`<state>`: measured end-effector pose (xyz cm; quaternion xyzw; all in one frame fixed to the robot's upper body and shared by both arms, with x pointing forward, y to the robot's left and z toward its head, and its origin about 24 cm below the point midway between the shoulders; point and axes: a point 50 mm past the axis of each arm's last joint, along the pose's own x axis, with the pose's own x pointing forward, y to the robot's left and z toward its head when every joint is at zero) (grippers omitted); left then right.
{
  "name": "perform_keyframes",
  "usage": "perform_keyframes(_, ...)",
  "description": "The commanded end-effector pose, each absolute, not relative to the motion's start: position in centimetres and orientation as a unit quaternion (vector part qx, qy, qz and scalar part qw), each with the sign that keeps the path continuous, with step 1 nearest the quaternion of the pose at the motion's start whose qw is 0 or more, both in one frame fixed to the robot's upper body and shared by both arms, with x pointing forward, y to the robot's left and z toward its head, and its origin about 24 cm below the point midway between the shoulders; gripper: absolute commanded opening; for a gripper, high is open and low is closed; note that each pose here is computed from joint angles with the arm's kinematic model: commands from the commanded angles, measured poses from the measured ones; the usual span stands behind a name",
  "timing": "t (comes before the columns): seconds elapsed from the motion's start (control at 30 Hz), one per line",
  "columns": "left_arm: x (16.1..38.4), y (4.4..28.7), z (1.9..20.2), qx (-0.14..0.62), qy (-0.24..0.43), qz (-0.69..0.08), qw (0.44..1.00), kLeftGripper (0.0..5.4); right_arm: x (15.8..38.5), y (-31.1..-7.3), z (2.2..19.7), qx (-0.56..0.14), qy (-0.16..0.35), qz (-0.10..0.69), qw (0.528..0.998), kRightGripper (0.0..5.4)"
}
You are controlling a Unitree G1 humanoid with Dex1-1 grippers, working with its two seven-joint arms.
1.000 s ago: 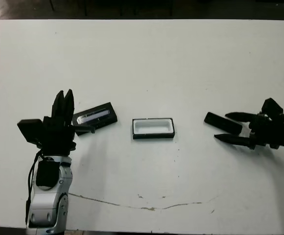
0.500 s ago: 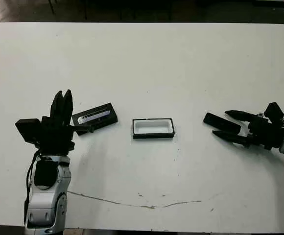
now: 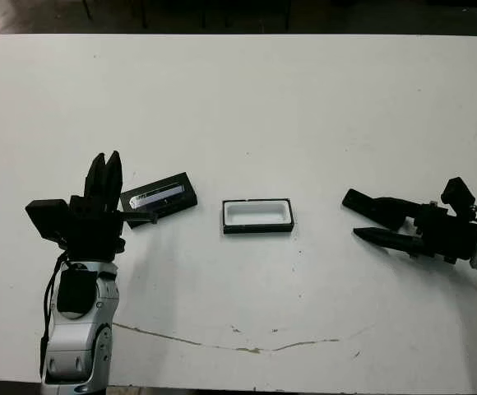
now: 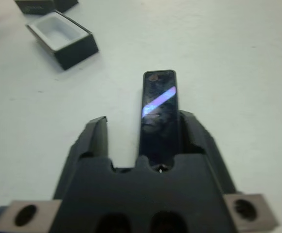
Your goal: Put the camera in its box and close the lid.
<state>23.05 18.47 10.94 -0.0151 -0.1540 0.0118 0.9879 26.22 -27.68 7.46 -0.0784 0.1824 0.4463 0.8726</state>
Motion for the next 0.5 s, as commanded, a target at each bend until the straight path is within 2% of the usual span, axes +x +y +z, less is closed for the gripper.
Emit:
perform_keyframes(0.03,22.8,18.9,10.3,-0.002,-0.136,0.016,0.991,0.00,24.9,-27.6,5.2,-0.034,0.230,0.445,0.865,1.65)
perform_keyframes(0.17,22.8,18.9,10.3,-0.005,-0.135,0.014,0.991,0.00,25.1,-28.7,2.9,-0.034,0.247,0.407,0.879,0.75)
perform_keyframes(0.23,22.8,18.9,10.2,-0.007,-0.133,0.013,0.991,0.00,25.3,-29.0,1.8,-0.044,0.240,0.391,0.887,0.53)
perform_keyframes(0.33,22.8,19.0,10.3,-0.005,-0.133,0.013,0.991,0.00,25.6,-29.4,0.7,-0.087,0.224,0.355,0.903,0.51)
perform_keyframes(0.37,22.8,19.0,10.3,-0.007,-0.134,0.013,0.991,0.00,25.6,-29.5,0.4,-0.081,0.219,0.347,0.908,0.51)
perform_keyframes(0.5,22.8,18.9,10.3,-0.007,-0.133,0.013,0.991,0.00,26.0,-29.5,0.7,-0.090,0.197,0.349,0.912,0.49)
